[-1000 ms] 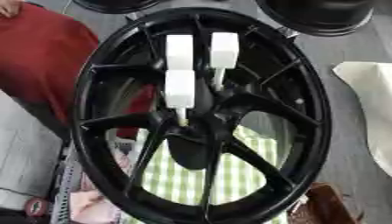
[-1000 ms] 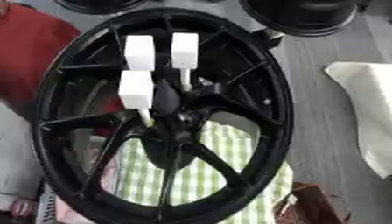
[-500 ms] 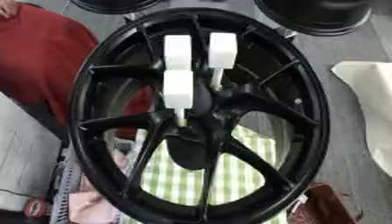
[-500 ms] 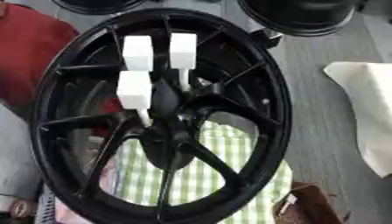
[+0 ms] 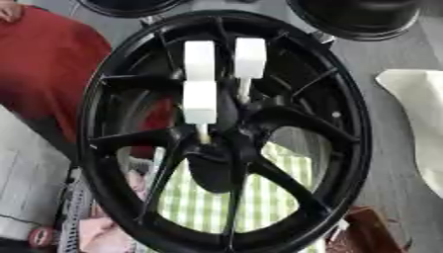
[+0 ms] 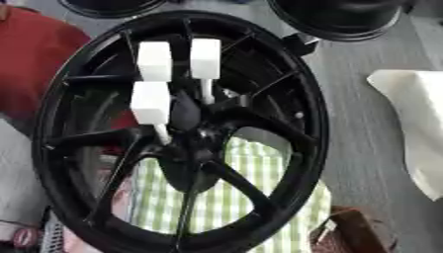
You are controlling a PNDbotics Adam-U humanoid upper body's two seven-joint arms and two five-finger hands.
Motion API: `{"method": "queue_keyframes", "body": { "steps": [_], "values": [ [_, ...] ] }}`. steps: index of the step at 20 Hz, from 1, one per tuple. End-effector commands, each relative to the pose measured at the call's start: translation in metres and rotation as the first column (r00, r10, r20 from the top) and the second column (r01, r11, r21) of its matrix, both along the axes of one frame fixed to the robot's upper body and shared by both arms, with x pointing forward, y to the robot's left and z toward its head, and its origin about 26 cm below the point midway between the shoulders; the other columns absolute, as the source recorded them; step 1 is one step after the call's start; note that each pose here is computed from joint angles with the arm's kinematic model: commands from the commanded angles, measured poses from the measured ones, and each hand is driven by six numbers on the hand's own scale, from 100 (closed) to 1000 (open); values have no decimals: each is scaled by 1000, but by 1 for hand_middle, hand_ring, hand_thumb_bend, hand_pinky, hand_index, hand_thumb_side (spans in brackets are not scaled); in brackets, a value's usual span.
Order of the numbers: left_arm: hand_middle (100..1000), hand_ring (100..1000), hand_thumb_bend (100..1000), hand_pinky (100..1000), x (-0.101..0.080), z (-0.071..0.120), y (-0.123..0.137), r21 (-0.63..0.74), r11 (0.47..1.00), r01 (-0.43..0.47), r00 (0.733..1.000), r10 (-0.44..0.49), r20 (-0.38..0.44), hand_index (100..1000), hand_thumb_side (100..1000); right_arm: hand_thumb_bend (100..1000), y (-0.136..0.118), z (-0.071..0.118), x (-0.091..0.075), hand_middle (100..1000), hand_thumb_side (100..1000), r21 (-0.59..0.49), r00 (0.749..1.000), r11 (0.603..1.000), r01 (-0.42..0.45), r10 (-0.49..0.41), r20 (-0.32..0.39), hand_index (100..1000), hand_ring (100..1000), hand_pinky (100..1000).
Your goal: Pull the pin out of the wheel hub.
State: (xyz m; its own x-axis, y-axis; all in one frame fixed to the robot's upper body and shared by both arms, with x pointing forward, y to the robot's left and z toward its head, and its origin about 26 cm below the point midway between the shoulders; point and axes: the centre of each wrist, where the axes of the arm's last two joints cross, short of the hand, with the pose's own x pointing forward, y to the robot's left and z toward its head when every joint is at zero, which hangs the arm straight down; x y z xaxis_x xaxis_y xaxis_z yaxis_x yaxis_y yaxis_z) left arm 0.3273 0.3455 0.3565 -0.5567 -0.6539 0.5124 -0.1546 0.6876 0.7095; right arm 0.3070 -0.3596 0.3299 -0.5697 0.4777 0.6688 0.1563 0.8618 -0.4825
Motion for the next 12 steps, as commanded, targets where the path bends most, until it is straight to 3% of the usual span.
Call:
{"method": "queue_keyframes", "body": {
  "steps": [1, 12],
  "values": [
    [677, 745, 435, 840, -9, 17, -6, 161, 987, 4, 1000, -2, -13, 844, 597, 171, -1, 13, -5, 591, 456, -34, 1000, 999, 10, -9, 29, 734, 606, 656],
    [707, 772, 458, 847, 8, 32, -27, 457, 876, 155, 981, -81, -178, 854, 548, 168, -2, 10, -3, 591, 459, -49, 1000, 999, 15, -14, 14, 734, 607, 657]
  ]
}}
